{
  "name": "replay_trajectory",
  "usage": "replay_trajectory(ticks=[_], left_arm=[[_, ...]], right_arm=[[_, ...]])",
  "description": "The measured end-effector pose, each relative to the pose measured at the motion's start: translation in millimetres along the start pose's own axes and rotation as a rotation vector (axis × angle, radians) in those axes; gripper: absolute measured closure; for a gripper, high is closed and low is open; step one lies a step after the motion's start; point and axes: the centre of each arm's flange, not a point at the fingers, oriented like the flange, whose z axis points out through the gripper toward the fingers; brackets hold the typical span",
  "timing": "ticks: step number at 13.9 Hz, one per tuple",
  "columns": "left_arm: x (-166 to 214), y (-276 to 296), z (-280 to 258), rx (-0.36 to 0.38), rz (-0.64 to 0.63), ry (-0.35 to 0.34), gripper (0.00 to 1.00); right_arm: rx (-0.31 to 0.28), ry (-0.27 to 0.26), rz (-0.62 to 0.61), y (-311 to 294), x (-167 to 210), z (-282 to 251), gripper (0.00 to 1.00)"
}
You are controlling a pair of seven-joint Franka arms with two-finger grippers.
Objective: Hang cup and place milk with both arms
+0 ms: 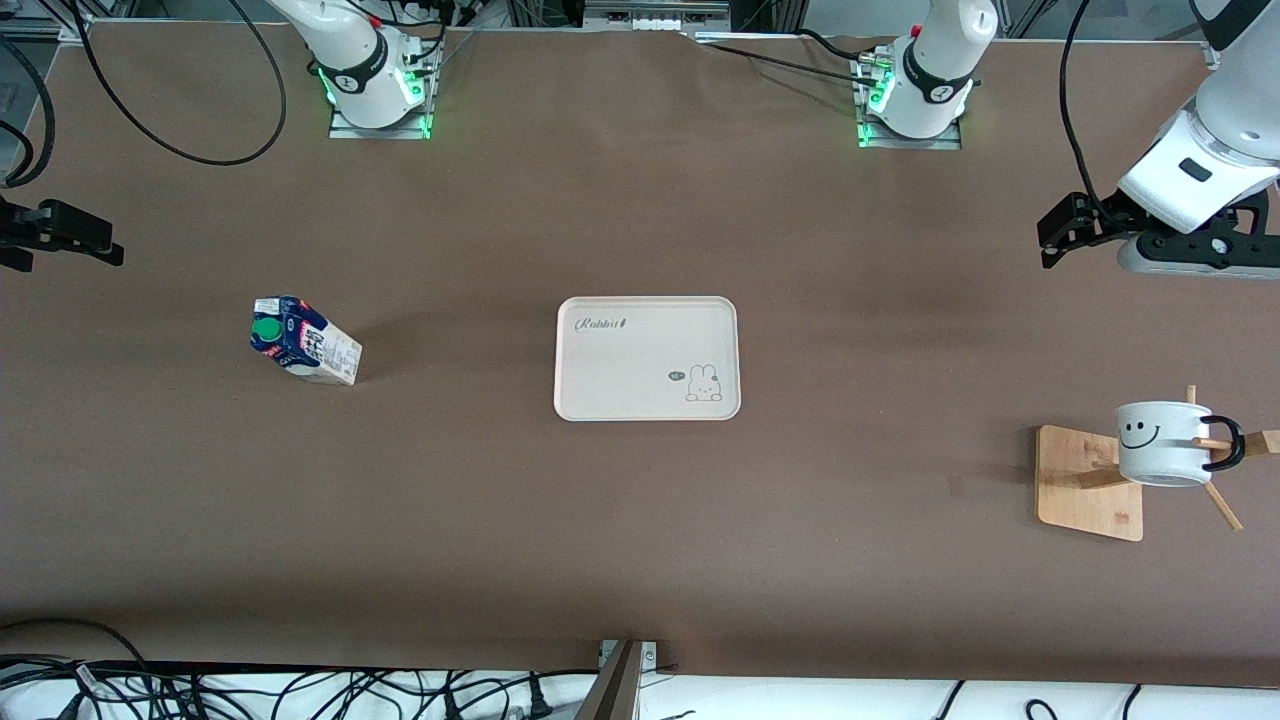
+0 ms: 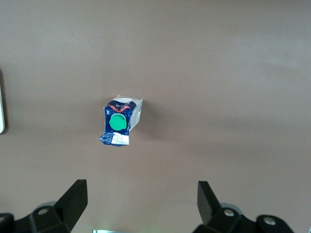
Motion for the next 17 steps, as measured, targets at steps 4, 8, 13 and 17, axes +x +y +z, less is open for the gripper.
replay_trajectory(ticks=[4, 8, 13, 17], left_arm=[[-2.9, 0.0, 1.4, 0.001, 0.0, -0.027, 0.0], [-2.0, 0.6, -3.6, 0.001, 0.0, -0.025, 0.0], [0.8, 9.9, -5.5, 0.001, 0.016, -0.022, 0.0], [2.7, 6.8, -4.4, 0.001, 0.011, -0.024, 0.0]], right_arm=[[0.0, -0.001, -0.01, 7.0, -1.6, 0.1, 0.0], [-0.005, -0.034, -0.018, 3.3, -4.3, 2.9, 0.0], [-0.007, -0.049, -0.003, 11.9, -5.0, 8.7, 0.0], [-0.007, -0.051, -0.005, 10.6, -4.5, 9.4, 0.0]])
